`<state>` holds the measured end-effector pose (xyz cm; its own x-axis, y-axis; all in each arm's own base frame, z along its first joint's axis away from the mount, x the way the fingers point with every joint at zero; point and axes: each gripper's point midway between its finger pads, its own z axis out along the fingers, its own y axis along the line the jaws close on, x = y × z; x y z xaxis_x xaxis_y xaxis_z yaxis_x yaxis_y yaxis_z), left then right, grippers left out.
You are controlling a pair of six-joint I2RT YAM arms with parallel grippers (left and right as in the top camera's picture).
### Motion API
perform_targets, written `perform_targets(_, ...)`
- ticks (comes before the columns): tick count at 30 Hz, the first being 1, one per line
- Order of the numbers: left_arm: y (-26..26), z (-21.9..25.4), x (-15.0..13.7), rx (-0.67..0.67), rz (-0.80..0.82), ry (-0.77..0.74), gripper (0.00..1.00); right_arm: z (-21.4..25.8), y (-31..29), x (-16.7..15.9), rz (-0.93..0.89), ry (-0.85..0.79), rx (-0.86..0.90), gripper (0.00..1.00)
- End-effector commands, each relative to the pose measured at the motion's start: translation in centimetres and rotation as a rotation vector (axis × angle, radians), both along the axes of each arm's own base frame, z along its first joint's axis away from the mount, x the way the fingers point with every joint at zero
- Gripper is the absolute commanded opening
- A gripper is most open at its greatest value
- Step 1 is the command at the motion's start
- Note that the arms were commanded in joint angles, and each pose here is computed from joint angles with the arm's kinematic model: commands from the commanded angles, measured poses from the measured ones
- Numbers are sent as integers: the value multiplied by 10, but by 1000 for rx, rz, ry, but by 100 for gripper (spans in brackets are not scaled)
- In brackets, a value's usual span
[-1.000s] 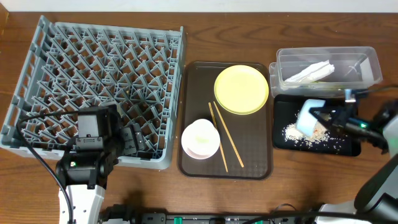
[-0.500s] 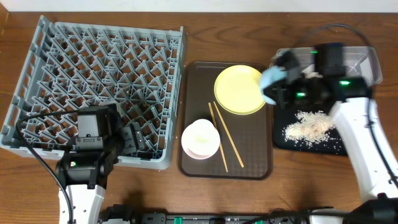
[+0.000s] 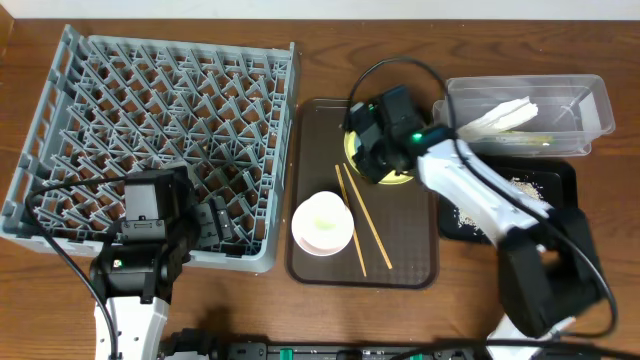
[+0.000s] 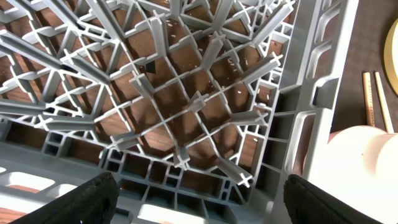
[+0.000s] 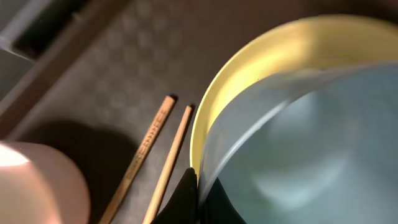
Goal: Sort waste into correct bins and load items into the dishwasher
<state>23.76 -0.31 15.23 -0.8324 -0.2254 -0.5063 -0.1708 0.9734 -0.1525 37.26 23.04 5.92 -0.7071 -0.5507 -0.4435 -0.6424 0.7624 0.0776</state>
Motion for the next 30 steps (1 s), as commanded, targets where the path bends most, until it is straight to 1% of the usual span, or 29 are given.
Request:
perform_targets(1,-1,8,4,-12,6,-20,88,-11,3,1,-32,14,-16,3)
perform_targets(2,-1,8,4,-12,6,-20,88,-11,3,1,-41,18,-14,5)
perform_targets(3,-1,8,4,-12,6,-20,88,-11,3,1,-43,18,-13,10)
perform_targets(4,-1,8,4,-12,6,-20,88,-9,3,2,-45,15,-9,19)
perform_targets(6,-1,8,4,-12,6,-20,88,0,4,1,-43,7,4,23)
perform_targets(7,-1,8,4,-12,6,-20,88,5,5,1,-40,3,13,26)
perform_targets(9,-1,8,4,-12,6,-20,88,26,10,0,-27,-14,52,31)
perform_targets(13,-1,8,4,-12,6,-21,88,81,23,-8,5,-67,182,40)
perform_targets(15,-1,8,4,-12,6,-20,88,105,29,-19,22,-67,252,43)
perform_targets(18,-1,8,4,-12,6,-20,88,106,30,-35,39,-21,252,44)
perform_targets(20,-1,8,4,-12,6,-20,88,96,30,-47,48,31,224,45)
perform_targets(24,-1,8,4,-12,6,-20,88,66,33,-74,72,161,148,43)
perform_targets(28,-1,8,4,-12,6,-20,88,34,38,-91,74,272,88,39)
perform_targets(29,-1,8,4,-12,6,-20,88,27,39,-93,68,295,76,37)
perform_targets(30,-1,8,4,-12,6,-20,88,15,41,-98,59,334,56,31)
